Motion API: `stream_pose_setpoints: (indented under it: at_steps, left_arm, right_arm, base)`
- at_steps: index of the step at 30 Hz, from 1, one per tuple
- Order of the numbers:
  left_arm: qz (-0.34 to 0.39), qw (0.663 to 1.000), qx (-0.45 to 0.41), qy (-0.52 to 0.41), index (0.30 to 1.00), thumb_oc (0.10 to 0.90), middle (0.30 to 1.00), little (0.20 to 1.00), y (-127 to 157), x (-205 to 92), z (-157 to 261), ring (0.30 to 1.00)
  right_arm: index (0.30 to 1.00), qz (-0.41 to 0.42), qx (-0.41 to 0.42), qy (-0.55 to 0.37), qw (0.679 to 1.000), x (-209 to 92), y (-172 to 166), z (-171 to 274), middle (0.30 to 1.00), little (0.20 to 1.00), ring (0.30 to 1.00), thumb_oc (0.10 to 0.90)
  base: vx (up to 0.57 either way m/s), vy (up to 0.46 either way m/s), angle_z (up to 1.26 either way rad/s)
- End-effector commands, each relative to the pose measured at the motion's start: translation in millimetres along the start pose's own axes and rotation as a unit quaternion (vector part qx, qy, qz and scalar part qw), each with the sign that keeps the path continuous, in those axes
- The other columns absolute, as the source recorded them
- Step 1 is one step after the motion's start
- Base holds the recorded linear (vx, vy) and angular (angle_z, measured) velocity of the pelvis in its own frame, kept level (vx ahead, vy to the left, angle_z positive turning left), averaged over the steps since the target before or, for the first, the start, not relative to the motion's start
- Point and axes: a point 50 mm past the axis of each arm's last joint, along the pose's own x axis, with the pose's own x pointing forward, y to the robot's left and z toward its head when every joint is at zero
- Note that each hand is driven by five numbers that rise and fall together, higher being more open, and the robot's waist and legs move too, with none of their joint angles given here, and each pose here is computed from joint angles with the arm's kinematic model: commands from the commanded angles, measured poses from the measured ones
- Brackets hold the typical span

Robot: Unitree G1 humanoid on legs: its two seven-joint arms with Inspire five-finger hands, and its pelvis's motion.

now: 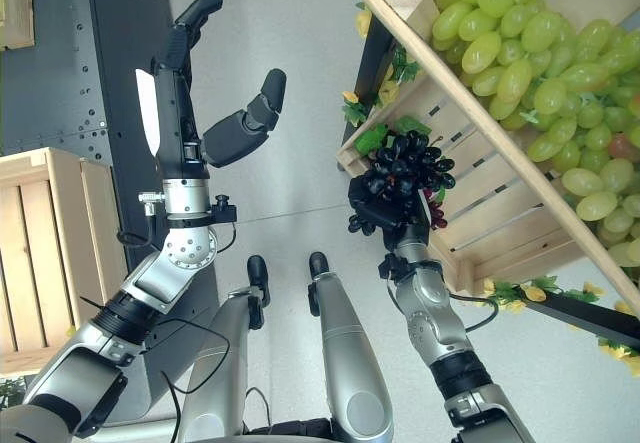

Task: Pick up the fruits from the basket on one side to the basket on the other side

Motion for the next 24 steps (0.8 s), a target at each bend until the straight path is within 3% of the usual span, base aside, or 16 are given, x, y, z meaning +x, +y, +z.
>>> stream_pose_setpoints:
  at_steps: [1, 6, 14, 18, 19, 21, 24]
  left_arm:
    - [0.005, 0.995, -0.037, -0.087, 0.900, 0.800, 0.900, 0.900, 2.5, 30.1, 30.8, 0.900]
    - [-0.005, 0.996, -0.033, -0.083, 0.900, 0.800, 0.900, 0.900, 4.5, 33.4, 29.8, 0.900]
    - [-0.032, 0.996, -0.017, -0.081, 0.900, 0.800, 0.900, 0.900, 7.1, 39.6, 31.3, 0.900]
    - [-0.040, 0.997, -0.022, -0.070, 0.900, 0.800, 0.900, 0.900, 7.3, 38.0, 30.0, 0.900]
    - [-0.043, 0.997, -0.030, -0.063, 0.900, 0.800, 0.900, 0.900, 7.8, 38.3, 29.5, 0.900]
    - [-0.047, 0.996, -0.035, -0.064, 0.900, 0.800, 0.900, 0.900, 8.8, 37.4, 30.2, 0.900]
    - [-0.047, 0.996, -0.039, -0.060, 0.900, 0.800, 0.900, 0.900, 7.6, 35.9, 31.2, 0.900]
  right_arm:
    - [0.300, -0.026, 0.078, -0.162, 0.983, 9.8, -2.0, 62.2, 0.300, 0.300, 0.300, 0.400]
    - [0.300, -0.085, 0.108, -0.180, 0.974, 13.3, -23.8, 71.4, 0.300, 0.300, 0.300, 0.400]
    - [0.300, -0.254, 0.136, -0.204, 0.935, 10.3, -85.6, 85.8, 0.300, 0.300, 0.300, 0.400]
    - [0.300, -0.327, 0.032, -0.202, 0.923, 7.3, -103.8, 95.1, 0.300, 0.300, 0.300, 0.400]
    - [0.373, -0.344, 0.009, -0.207, 0.916, 6.8, -106.5, 100.0, 0.373, 0.373, 0.373, 0.449]
    - [0.900, -0.371, -0.028, -0.212, 0.904, 5.5, -112.8, 107.6, 0.900, 0.900, 0.900, 0.800]
    - [0.900, -0.397, -0.081, -0.207, 0.891, 6.1, -117.4, 113.6, 0.900, 0.900, 0.900, 0.800]
  base:
    - [0.04, -0.059, -0.01]
    - [0.01, -0.021, 0.00]
    - [0.01, -0.041, 0.04]
    - [0.00, -0.006, 0.01]
    - [0.00, 0.000, 0.00]
    - [0.00, 0.000, 0.00]
    - [-0.02, -0.012, 0.04]
